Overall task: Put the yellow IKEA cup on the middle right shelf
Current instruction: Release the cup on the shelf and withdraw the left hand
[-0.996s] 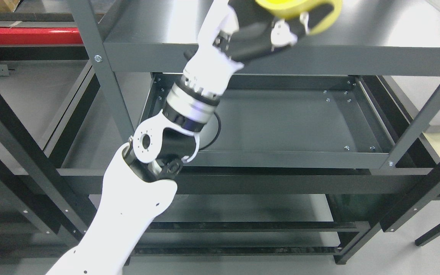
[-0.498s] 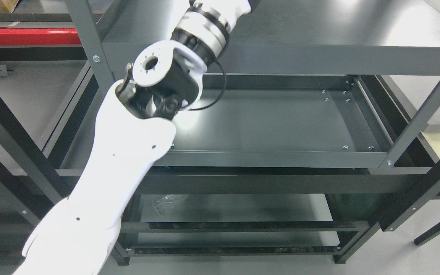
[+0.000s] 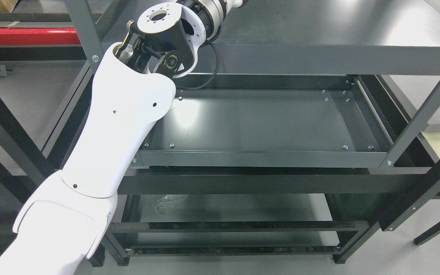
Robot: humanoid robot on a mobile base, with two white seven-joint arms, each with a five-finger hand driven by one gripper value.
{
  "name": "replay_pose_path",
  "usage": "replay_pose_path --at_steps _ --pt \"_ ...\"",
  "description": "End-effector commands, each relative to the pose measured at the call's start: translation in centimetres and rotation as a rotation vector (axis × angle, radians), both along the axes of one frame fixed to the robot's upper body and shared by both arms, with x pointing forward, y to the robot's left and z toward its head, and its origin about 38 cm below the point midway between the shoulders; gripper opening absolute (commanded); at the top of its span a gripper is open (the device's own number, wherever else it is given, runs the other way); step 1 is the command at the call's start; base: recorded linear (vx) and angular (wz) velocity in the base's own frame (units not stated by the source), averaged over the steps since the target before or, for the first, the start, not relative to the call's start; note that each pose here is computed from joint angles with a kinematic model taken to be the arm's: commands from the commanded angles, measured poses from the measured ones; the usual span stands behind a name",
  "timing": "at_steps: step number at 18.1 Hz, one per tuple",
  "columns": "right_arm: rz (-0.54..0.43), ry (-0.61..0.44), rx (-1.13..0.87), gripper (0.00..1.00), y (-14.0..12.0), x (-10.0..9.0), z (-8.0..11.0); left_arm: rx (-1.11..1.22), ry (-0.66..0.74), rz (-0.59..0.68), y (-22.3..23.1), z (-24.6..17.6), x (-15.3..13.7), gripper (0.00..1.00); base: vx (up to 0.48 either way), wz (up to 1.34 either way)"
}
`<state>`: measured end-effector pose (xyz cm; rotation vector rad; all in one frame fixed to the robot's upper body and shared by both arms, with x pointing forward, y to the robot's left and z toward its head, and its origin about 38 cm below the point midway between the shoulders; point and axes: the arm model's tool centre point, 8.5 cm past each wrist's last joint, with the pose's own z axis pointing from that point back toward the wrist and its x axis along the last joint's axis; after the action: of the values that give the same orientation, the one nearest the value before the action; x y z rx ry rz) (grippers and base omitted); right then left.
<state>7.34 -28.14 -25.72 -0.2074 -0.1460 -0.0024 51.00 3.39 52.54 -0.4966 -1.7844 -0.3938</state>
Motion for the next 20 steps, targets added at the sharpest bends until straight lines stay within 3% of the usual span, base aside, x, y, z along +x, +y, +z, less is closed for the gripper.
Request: replay_pose_path --at_steps 1,6,11,20 --pt "-0.008 0.013 -0.008 0.99 -0.9 -0.9 0.0 0.083 0.182 0.133 2.8 -4.0 4.8 0.75 0.0 0.0" --pt "-0.008 0.013 -0.008 0.99 -0.9 -0.9 0.0 0.139 0.177 0.131 1.7 -5.0 4.6 0.98 0.0 0.0" --pt "-0.008 0.013 -0.008 0.99 -0.9 -0.9 0.0 0.121 0.125 0.121 1.3 -4.0 4.1 0.99 0.0 0.0" --pt "-0.008 0.013 -0.008 0.99 -0.9 -0.9 0.0 -0.047 -0.04 0.058 2.9 2.6 0.3 0.99 0.0 0.0"
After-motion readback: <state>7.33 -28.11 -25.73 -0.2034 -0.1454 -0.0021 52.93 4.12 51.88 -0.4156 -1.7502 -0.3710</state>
